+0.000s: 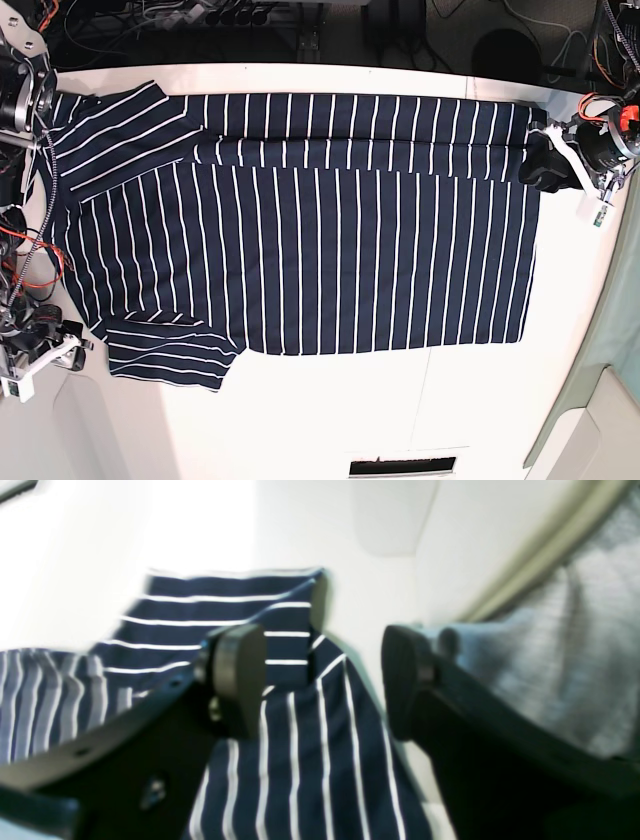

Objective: Layout the t-shirt on the table in an organized manner, then fold the t-shirt properly
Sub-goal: 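Regrasp the folded shoulder edge with both grippers and fold it further, then move the left gripper along the shirt to grasp the hem corner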

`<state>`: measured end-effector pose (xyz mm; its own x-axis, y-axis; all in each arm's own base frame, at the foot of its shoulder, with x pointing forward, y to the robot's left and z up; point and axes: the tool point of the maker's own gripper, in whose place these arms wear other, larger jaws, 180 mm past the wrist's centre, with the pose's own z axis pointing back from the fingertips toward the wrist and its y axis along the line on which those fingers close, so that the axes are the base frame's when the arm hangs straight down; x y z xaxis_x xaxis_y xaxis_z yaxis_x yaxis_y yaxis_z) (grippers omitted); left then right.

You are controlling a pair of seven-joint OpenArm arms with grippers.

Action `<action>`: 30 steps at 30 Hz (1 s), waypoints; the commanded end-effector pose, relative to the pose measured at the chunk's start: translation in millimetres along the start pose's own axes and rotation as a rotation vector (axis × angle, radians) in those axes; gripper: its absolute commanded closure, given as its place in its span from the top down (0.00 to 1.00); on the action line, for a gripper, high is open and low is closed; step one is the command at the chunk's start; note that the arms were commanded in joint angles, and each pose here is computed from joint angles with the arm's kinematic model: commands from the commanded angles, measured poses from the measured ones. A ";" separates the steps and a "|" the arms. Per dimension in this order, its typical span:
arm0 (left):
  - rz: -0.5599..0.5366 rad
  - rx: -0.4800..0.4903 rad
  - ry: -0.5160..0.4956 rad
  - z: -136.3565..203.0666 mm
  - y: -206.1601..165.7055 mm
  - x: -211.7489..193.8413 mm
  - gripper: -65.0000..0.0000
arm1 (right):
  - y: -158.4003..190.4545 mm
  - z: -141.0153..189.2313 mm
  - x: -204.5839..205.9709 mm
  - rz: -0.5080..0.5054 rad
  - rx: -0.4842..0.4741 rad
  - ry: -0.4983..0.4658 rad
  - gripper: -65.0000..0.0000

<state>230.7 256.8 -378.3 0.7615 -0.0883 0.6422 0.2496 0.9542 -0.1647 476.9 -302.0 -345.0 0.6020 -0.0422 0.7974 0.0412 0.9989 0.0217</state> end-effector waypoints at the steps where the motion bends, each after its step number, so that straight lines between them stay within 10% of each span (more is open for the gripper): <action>1: -0.019 0.011 -0.032 4.4 5.3 10.7 0.38 | -13.9 -1.6 18.1 0.011 -0.044 -0.031 0.56; 16: -0.009 0.025 -0.047 2.6 11.1 9.5 0.56 | -72.9 -10.7 -62.1 -0.011 -0.238 0.088 0.55; 30: 0.003 0.051 -0.074 2.8 15.8 15.1 0.56 | -61.5 -3.6 -135.1 -0.020 -0.126 0.172 0.55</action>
<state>235.6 267.1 -381.5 0.7474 -0.0619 0.6615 0.2074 0.9677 -0.1437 393.1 -349.5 -463.4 0.7245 -0.0883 0.6836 0.1509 0.9880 -0.0323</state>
